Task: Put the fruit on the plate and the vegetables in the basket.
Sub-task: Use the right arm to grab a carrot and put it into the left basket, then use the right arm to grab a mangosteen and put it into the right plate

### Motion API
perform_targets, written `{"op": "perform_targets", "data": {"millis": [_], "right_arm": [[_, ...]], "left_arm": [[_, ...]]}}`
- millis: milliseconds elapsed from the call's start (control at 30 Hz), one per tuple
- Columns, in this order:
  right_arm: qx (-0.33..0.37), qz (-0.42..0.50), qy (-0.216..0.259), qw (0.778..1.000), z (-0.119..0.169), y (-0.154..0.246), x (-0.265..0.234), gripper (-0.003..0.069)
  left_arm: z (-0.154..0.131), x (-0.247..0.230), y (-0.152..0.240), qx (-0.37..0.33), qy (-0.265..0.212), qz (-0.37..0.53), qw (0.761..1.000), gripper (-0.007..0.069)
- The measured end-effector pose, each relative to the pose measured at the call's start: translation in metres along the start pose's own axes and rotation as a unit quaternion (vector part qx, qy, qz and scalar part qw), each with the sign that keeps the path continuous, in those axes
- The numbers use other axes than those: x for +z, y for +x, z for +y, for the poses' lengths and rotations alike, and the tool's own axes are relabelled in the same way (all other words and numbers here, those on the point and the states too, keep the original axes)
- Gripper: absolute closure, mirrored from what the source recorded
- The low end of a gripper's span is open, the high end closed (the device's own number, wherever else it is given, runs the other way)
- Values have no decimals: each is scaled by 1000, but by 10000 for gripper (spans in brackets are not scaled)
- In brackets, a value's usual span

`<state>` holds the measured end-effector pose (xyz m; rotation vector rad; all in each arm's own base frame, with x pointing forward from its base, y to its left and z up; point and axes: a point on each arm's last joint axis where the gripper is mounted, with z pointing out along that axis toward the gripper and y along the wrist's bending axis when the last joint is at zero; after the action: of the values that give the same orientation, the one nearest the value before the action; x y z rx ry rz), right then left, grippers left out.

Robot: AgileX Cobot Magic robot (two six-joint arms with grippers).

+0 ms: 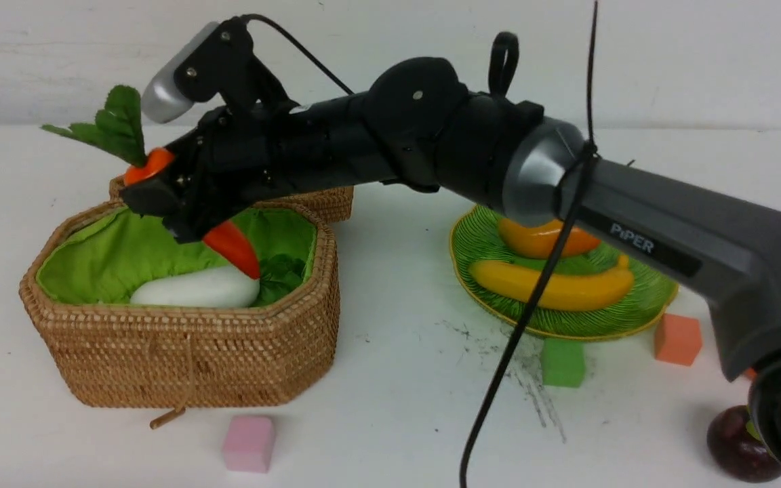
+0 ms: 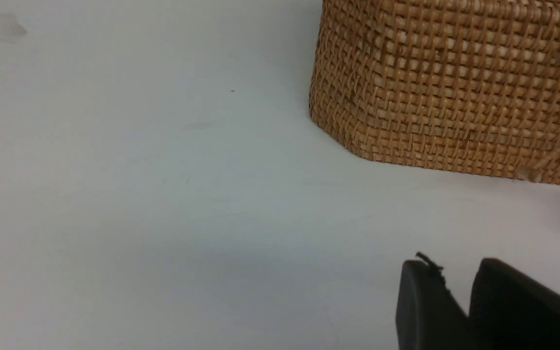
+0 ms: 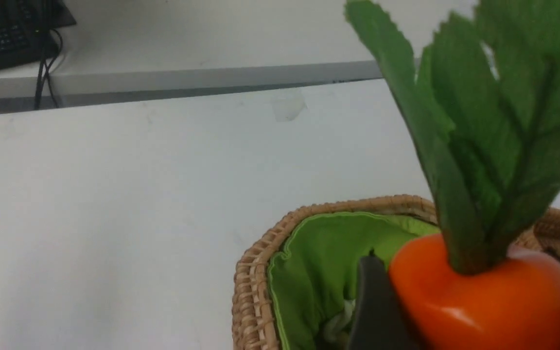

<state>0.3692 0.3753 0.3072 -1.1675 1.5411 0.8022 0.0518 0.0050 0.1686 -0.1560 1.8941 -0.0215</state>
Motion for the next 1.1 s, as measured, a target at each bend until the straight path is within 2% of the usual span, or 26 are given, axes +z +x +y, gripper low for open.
{"op": "perform_targets", "data": {"millis": [33,67,100,133,167,200,400,500,567,600,700,833,900,933,967,1033,1100], "right_arm": [[4,0,4,1000,-1,0,0,174],[5,-1,4,1000,-1,-1,0,165],[6,-1,6,1000,-1,-2,-1,73],[5,-2,6,1000,-1,-2,-1,62],[6,-1,6,1000,-1,-2,-1,8],[6,-1,6,1000,-1,-2,-1,-6],[2,-3,6,1000,-1,-7,-4,-10],[2,-2,-11,1000,0,-16,-15,-4],[7,9,-35,999,1,-25,-30,1],[13,31,-62,998,1,-31,-50,6],[10,85,-63,994,-7,-40,-100,27],[16,160,17,987,-22,-32,-180,85],[43,181,54,981,-24,-24,-208,109],[93,199,85,972,-23,-11,-228,124],[142,208,124,960,-20,-3,-251,132],[233,227,168,931,-14,15,-272,129],[330,257,235,877,-5,36,-299,107]], "left_arm": [[0,0,0,0,0,0,1000,476],[0,0,0,0,0,0,1000,475],[0,0,0,0,0,0,1000,474],[0,0,0,0,0,0,1000,474],[0,0,0,0,0,0,1000,473],[0,0,0,0,0,0,1000,473],[0,0,0,0,0,0,1000,470],[0,0,0,0,0,0,1000,467],[0,0,0,0,0,0,1000,463],[0,0,0,0,0,0,1000,462],[0,0,0,0,0,0,1000,460],[0,0,0,0,0,0,1000,458],[0,0,0,0,0,0,1000,457],[0,0,0,0,0,0,1000,456],[0,0,0,0,0,0,1000,454],[0,0,0,0,0,0,1000,452],[0,0,0,0,0,0,1000,449]]}}
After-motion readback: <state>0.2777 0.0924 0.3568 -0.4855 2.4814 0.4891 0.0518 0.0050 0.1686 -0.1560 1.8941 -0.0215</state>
